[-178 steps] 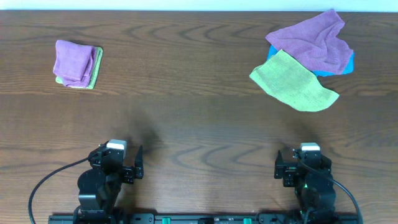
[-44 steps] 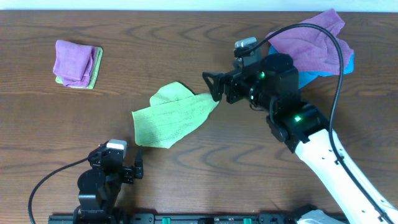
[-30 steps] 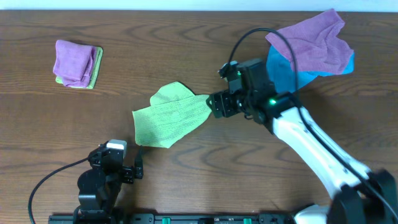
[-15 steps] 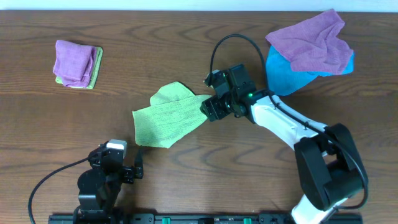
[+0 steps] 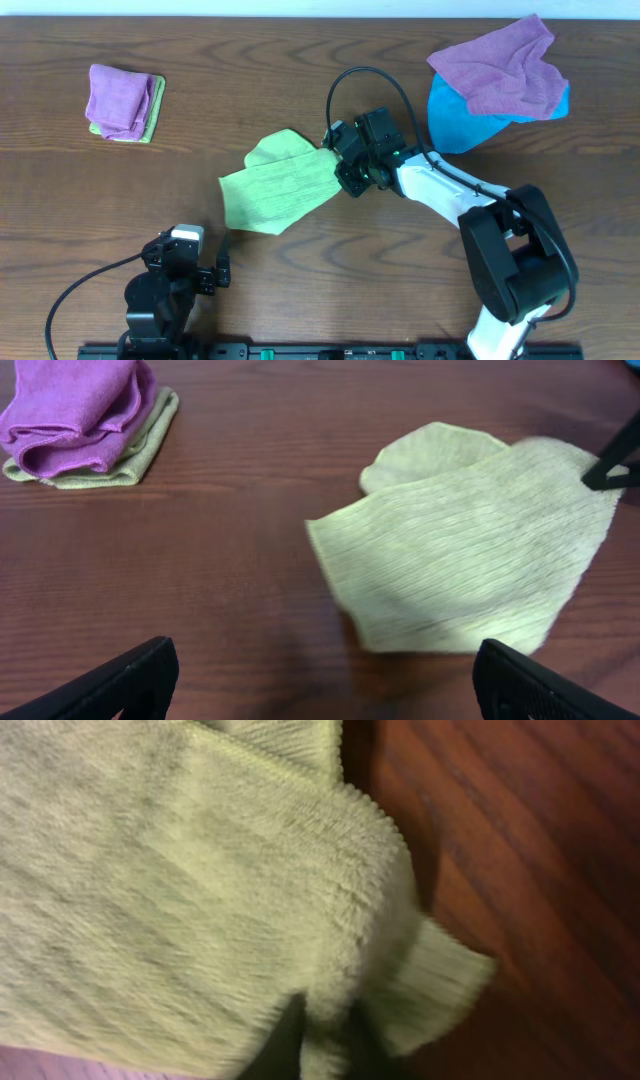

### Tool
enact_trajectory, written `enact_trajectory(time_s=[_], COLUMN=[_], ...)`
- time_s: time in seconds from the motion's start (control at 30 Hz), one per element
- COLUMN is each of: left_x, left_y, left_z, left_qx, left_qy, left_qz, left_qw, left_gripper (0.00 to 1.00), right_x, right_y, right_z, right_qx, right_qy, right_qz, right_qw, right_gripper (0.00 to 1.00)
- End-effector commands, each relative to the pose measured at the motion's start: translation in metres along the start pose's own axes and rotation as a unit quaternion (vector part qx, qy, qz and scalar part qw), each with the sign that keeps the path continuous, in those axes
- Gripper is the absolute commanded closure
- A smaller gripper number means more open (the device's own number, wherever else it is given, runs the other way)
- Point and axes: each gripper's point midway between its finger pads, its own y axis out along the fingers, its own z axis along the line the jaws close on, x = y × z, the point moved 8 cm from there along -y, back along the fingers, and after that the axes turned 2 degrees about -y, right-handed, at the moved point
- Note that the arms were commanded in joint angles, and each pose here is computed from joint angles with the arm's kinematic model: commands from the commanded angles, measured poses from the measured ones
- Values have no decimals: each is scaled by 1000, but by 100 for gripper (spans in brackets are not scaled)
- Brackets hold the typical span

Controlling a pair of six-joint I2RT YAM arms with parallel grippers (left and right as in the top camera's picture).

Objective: Fold the cloth

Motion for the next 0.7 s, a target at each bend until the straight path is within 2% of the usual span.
enact_trajectory(time_s=[0.0,0.17,0.27,0.43,0.57,0.63,0.67], left_x=[-4,-4,-4,-4,-4,-4,-4], left_y=[2,2,2,2,2,2,2], left_z=[1,1,1,1,1,1,1], left_qx=[3,3,3,3,3,3,3], left_qy=[-3,-3,-3,-3,-3,-3,-3], left_qz=[4,4,4,4,4,4,4], left_qw=[1000,1000,1000,1000,1000,1000,1000], left_gripper=[5,5,5,5,5,5,5], right_x=[1,24,53,113,146,151,152], right_y=[2,-20,-57,-161,-252,-280,-295], right_z=[2,6,9,19,38,46,51], right_qx=[8,20,10,-30,-45,-43,-40], right_qy=[35,101,90,51,16,4,-2], right_qz=[0,-40,-89,-219,-329,-357,-369], right_qw=[999,994,992,974,943,933,928], right_gripper=[99,99,99,99,99,99,66])
